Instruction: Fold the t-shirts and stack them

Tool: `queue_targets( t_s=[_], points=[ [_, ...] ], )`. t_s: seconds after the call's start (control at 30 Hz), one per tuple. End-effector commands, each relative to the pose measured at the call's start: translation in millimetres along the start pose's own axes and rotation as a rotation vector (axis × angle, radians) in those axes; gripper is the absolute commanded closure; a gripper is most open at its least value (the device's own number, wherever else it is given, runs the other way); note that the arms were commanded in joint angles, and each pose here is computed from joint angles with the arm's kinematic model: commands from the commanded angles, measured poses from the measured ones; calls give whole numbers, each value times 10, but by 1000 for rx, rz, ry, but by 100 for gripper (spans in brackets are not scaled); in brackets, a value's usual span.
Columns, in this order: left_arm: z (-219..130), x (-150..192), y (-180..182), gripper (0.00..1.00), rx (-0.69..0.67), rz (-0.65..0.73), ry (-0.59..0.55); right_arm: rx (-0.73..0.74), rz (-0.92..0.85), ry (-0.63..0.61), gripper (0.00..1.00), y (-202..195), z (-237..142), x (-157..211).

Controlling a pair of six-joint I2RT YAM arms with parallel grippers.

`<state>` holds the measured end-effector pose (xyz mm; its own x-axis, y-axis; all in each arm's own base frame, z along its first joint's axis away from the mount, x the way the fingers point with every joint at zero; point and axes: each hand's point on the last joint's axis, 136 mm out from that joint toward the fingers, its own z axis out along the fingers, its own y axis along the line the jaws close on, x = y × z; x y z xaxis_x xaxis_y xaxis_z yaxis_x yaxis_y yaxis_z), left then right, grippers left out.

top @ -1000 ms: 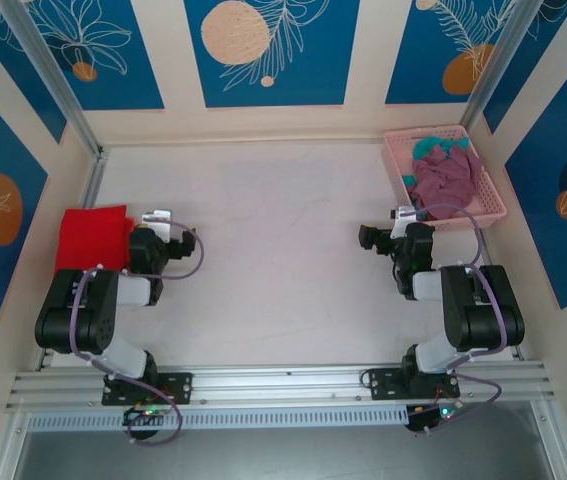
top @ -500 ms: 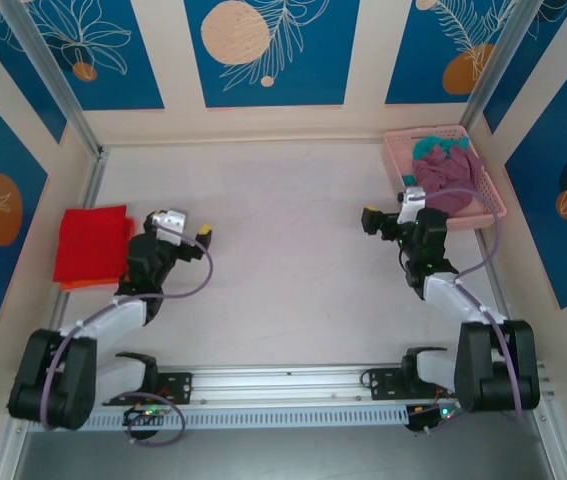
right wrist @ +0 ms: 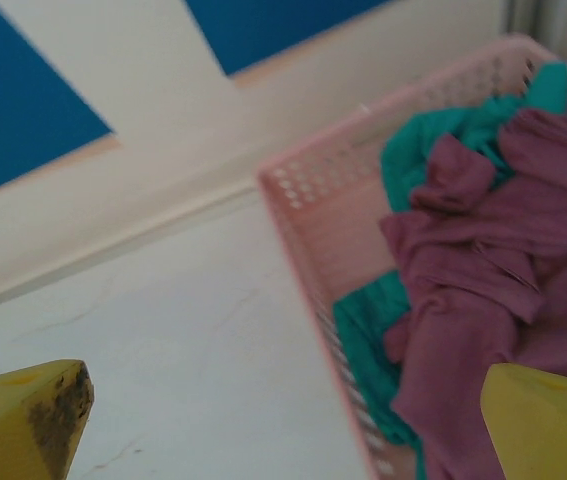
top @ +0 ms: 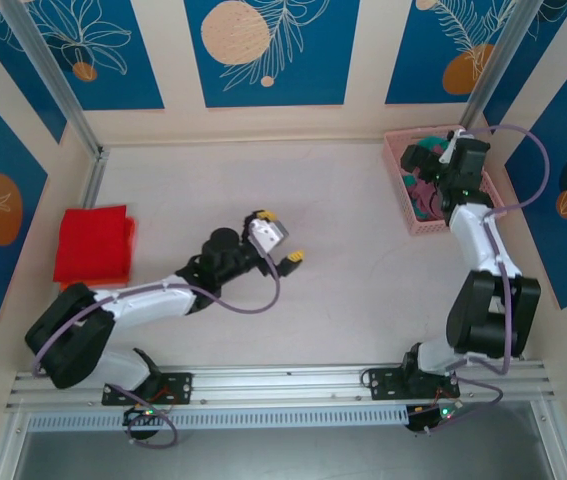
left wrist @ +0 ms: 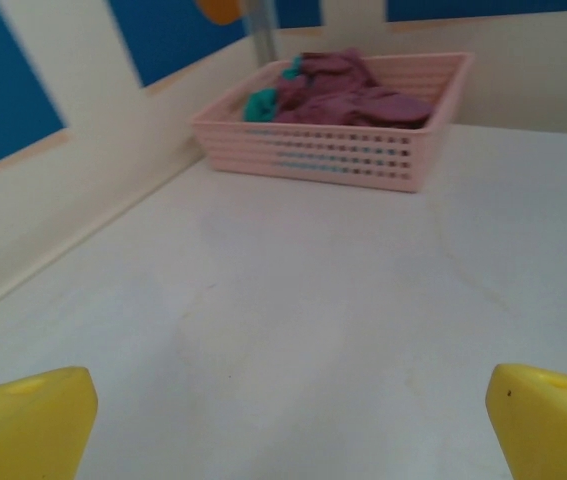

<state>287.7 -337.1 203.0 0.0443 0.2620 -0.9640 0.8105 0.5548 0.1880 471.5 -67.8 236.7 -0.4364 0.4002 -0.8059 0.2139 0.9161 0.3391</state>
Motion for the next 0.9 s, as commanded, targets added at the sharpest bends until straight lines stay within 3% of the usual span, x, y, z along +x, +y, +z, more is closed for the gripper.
queue_targets(
  t_s=[0.0,0.27,0.33,0.4,0.43,0.5,0.57,0.87],
  points=[
    [176,-246,-254,0,64,1,-81,120,79,130,1,-297,174,181],
    [374,-177,-696,0,183,-1,-63,256,65,380,2,-641,664,603],
    [379,-168,-721,0,188,0,-61,273,53,441,8,-684,754,736],
    [373,-156,-723,0,185,-3,-58,274,43,481,23,-695,817,824],
    [368,-149,-719,0,183,0,-56,274,44,484,37,-693,828,832],
    [355,-142,-700,0,171,4,-53,275,43,467,74,-669,810,786],
    [342,-134,-685,0,162,10,-50,270,32,426,99,-606,756,676],
    [329,-139,-655,0,146,11,-50,203,-80,101,100,14,151,-219]
  ],
)
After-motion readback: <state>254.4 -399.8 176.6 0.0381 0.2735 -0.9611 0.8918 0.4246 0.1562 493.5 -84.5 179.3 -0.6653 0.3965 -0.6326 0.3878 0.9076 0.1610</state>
